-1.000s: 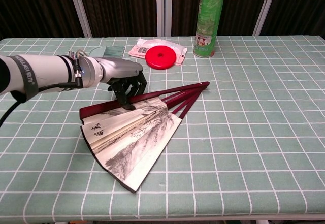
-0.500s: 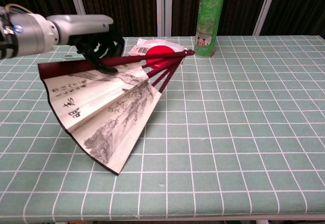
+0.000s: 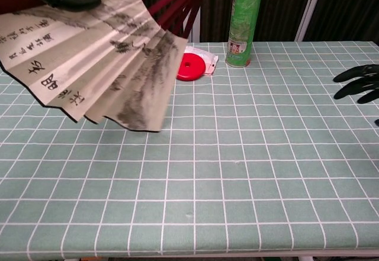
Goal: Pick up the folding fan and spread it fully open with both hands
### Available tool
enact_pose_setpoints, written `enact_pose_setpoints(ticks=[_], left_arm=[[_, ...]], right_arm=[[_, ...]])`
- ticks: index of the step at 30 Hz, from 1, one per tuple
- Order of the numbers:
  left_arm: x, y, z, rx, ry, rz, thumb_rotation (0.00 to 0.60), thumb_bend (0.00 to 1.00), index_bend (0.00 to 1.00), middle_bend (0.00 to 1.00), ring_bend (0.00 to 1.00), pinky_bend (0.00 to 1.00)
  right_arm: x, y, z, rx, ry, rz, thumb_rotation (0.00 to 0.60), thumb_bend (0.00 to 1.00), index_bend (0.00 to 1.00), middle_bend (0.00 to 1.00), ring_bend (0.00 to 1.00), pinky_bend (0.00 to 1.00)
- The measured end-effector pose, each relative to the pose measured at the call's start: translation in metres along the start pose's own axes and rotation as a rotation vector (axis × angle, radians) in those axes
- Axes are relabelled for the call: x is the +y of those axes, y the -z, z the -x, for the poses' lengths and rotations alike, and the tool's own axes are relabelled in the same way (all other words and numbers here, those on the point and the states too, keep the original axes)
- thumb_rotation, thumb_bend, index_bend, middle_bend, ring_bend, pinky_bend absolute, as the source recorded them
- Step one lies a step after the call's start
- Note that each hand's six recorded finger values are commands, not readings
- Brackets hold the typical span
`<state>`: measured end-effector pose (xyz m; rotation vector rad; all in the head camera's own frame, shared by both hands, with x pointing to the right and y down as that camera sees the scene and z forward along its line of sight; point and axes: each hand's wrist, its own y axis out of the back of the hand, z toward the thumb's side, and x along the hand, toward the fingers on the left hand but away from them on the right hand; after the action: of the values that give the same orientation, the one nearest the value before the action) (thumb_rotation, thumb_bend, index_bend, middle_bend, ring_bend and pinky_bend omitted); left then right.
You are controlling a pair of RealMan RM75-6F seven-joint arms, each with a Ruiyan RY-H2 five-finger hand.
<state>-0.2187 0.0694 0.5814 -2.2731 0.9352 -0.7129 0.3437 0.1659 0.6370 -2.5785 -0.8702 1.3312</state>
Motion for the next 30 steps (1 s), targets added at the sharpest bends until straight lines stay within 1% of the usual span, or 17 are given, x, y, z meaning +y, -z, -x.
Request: enact_pose_setpoints(ticks=[2, 5, 10, 14, 17, 21, 26, 28, 30], left_arm=[[0.007, -0.009, 0.003, -0.038, -0.018, 0.014, 0.6, 0.36, 0.65, 0.75, 0.73, 0.86], [0.014, -0.02, 0.006, -0.083, -0.037, 0.012, 0.6, 0.36, 0.65, 0.75, 0.73, 0.86], [0.017, -0.033, 0.006, -0.123, -0.049, 0.007, 0.6, 0.36, 0.65, 0.75, 0.73, 0.86], [0.019, -0.038, 0.005, -0.137, -0.057, -0.002, 0.6, 0.36, 0.65, 0.75, 0.73, 0.86], [0.02, -0.04, 0.004, -0.146, -0.058, -0.011, 0.6, 0.36, 0.65, 0.75, 0.73, 0.86], [0.02, -0.043, 0.002, -0.154, -0.057, -0.022, 0.6, 0.36, 0.65, 0.75, 0.73, 0.86], [0.02, -0.046, 0.0, -0.163, -0.059, -0.021, 0.6, 0.36, 0.65, 0.75, 0.73, 0.86], [0.02, -0.046, 0.0, -0.164, -0.06, -0.024, 0.6, 0.36, 0.65, 0.75, 0.73, 0.86], [0.021, -0.046, 0.0, -0.164, -0.06, -0.032, 0.6, 0.36, 0.65, 0.75, 0.73, 0.85]], right_arm=[[-0.006, -0.009, 0.017, 0.031, -0.043, 0.023, 0.6, 0.33, 0.14, 0.18, 0.1, 0.14], [-0.012, -0.025, 0.041, 0.079, -0.074, 0.021, 0.6, 0.33, 0.14, 0.19, 0.1, 0.14], [-0.009, -0.048, 0.065, 0.135, -0.037, 0.009, 0.6, 0.33, 0.14, 0.18, 0.1, 0.14], [-0.006, -0.068, 0.084, 0.167, 0.009, 0.003, 0.6, 0.31, 0.14, 0.17, 0.1, 0.14], [-0.004, -0.087, 0.098, 0.19, 0.025, 0.004, 0.6, 0.31, 0.14, 0.16, 0.09, 0.14], [-0.003, -0.111, 0.115, 0.22, 0.027, -0.001, 0.6, 0.31, 0.14, 0.16, 0.09, 0.14], [-0.011, -0.133, 0.131, 0.232, -0.01, -0.011, 0.6, 0.33, 0.15, 0.16, 0.09, 0.14], [-0.014, -0.14, 0.136, 0.237, -0.02, -0.015, 0.6, 0.37, 0.2, 0.16, 0.09, 0.14], [-0.015, -0.145, 0.141, 0.242, -0.022, -0.023, 0.6, 0.46, 0.31, 0.17, 0.09, 0.14]])
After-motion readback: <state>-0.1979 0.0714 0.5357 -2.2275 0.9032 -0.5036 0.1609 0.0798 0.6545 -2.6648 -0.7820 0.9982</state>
